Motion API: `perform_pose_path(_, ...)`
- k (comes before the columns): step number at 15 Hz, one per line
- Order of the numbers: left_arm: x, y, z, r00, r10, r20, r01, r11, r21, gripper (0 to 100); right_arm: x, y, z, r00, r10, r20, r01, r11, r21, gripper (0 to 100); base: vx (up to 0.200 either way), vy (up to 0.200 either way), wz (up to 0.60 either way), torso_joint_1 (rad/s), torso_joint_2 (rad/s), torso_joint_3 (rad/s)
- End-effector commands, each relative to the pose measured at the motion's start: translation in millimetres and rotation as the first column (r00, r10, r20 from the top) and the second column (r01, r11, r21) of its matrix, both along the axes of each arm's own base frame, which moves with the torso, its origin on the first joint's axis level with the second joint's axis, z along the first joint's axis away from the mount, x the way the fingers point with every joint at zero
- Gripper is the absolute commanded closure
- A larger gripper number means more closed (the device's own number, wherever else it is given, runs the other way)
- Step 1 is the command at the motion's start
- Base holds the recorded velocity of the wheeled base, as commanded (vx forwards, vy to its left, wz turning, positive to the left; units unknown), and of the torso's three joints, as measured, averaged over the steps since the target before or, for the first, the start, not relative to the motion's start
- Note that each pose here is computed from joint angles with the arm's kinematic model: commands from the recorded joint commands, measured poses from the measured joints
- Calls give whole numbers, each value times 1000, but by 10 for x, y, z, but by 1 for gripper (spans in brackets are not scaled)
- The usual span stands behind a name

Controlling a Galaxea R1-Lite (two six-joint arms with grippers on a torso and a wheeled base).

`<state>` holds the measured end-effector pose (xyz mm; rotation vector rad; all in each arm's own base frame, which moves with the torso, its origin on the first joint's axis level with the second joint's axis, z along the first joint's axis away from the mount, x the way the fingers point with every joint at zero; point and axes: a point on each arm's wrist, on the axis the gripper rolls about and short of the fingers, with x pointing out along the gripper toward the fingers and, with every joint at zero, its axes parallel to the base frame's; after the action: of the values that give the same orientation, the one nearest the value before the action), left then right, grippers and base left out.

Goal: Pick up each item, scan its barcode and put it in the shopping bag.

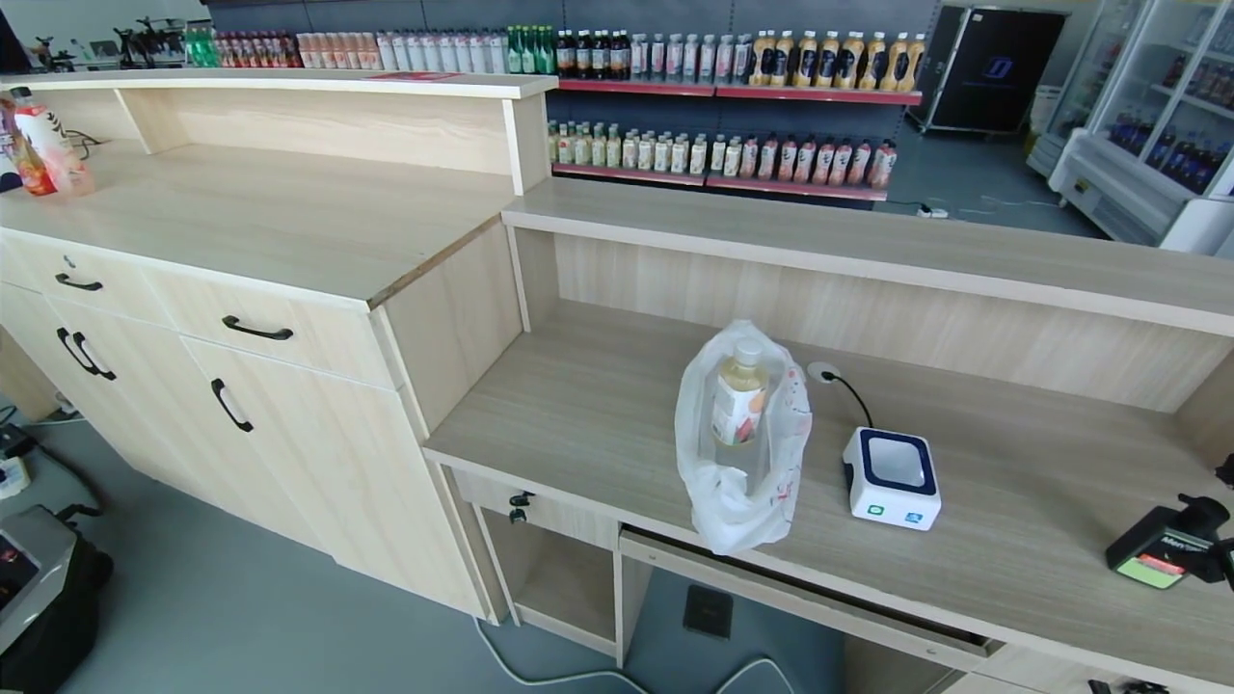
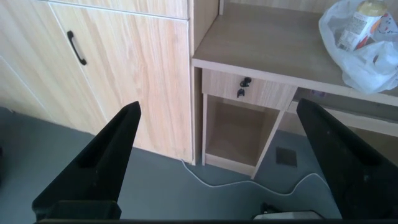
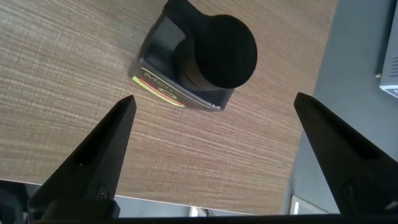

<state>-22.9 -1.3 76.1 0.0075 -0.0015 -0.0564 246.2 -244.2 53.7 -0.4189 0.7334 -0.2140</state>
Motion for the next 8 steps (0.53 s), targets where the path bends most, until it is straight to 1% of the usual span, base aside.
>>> perform_pose_path(1, 0, 0, 0, 1000, 0, 0, 0, 1000, 0, 0, 101, -15, -89, 999, 33, 0, -33, 999, 17, 0, 0, 0, 0, 0, 0, 0)
perform_pose_path(4, 0, 0, 0, 1000, 0, 0, 0, 1000, 0, 0, 215, -25, -120, 998, 61, 5, -61, 998, 8, 0, 0, 0, 0, 0, 0, 0)
perform_pose_path(6, 0, 0, 0, 1000, 0, 0, 0, 1000, 0, 0, 328, -19, -170, 992, 122, 16, -123, 992, 10, 0, 0, 0, 0, 0, 0, 0)
perform_pose_path(8, 0, 0, 0, 1000, 0, 0, 0, 1000, 0, 0, 389, -8, -219, 987, 159, 16, -159, 987, 9, 0, 0, 0, 0, 0, 0, 0)
